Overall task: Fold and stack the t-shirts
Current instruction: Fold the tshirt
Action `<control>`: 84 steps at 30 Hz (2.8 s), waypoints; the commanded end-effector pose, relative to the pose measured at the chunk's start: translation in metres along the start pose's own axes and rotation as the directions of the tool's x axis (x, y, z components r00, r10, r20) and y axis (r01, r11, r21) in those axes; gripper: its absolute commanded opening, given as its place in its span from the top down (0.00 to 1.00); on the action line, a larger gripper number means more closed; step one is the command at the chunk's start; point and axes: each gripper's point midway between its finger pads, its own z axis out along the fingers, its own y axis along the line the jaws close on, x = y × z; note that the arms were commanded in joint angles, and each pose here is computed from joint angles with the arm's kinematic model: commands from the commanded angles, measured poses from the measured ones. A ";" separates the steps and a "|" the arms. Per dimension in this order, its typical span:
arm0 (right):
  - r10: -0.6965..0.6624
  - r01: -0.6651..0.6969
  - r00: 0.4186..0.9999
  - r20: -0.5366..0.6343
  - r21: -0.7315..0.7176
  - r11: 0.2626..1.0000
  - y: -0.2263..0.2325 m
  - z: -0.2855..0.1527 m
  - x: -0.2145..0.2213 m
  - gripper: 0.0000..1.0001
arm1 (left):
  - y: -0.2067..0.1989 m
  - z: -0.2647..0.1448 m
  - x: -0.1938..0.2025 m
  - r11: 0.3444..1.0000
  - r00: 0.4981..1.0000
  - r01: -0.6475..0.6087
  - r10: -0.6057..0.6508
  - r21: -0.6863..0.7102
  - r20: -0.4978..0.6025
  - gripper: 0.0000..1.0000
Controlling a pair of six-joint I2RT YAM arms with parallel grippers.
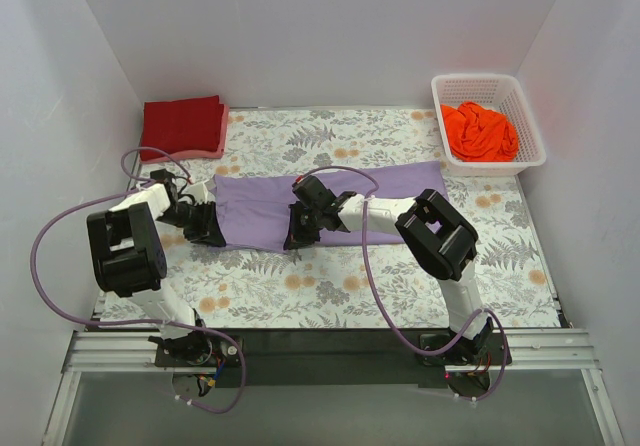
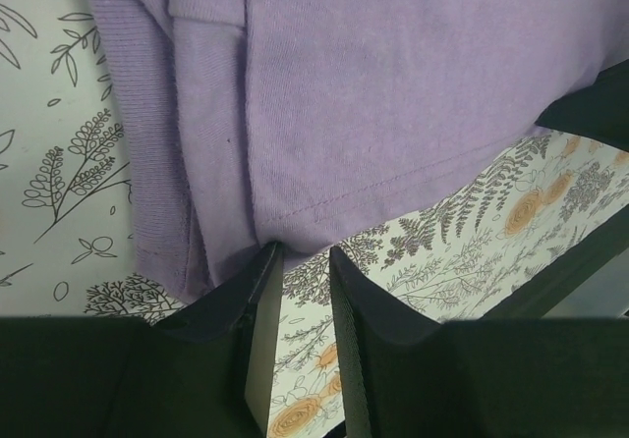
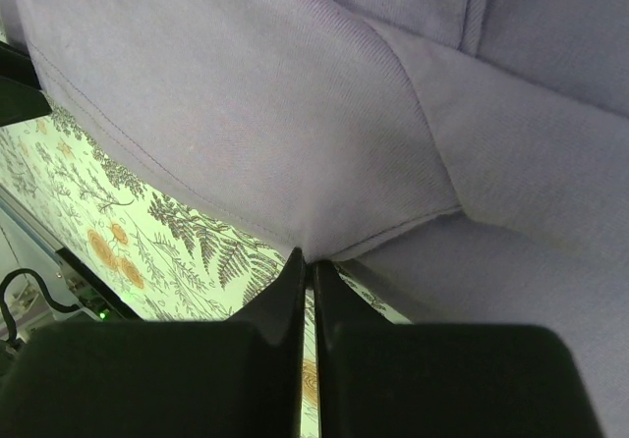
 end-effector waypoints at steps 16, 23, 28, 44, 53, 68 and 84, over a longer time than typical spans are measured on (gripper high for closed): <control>-0.024 0.032 0.998 -0.056 0.165 0.986 -0.048 0.006 0.026 0.99 | 0.000 -0.013 -0.024 0.998 0.995 -0.038 0.042 -0.053 0.090 1.00; -0.058 0.061 0.998 -0.026 0.142 0.988 -0.038 -0.002 0.017 0.99 | -0.008 -0.022 -0.035 0.998 0.989 -0.055 0.060 -0.043 0.132 1.00; -0.073 0.074 0.997 -0.010 0.135 0.988 -0.034 -0.005 0.011 0.99 | -0.004 -0.022 -0.039 0.998 0.991 -0.040 0.047 -0.057 0.128 1.00; -0.066 0.068 0.998 -0.017 0.138 0.988 -0.037 -0.002 0.012 0.99 | 0.014 0.005 -0.011 0.997 1.000 0.019 -0.017 -0.071 0.020 0.69; -0.058 0.062 0.998 -0.029 0.141 0.988 -0.040 0.001 0.014 0.99 | -0.002 -0.001 -0.022 1.000 0.999 -0.007 0.008 -0.028 0.051 0.71; -0.060 0.060 0.998 -0.003 0.123 0.991 -0.034 -0.011 0.007 0.99 | -0.006 -0.013 -0.033 0.998 0.997 -0.035 0.039 -0.053 0.071 1.00; -0.103 0.106 0.994 0.038 -0.062 0.992 -0.006 -0.028 -0.062 0.99 | -0.020 -0.037 -0.127 0.998 0.980 -0.061 0.054 0.034 0.191 1.00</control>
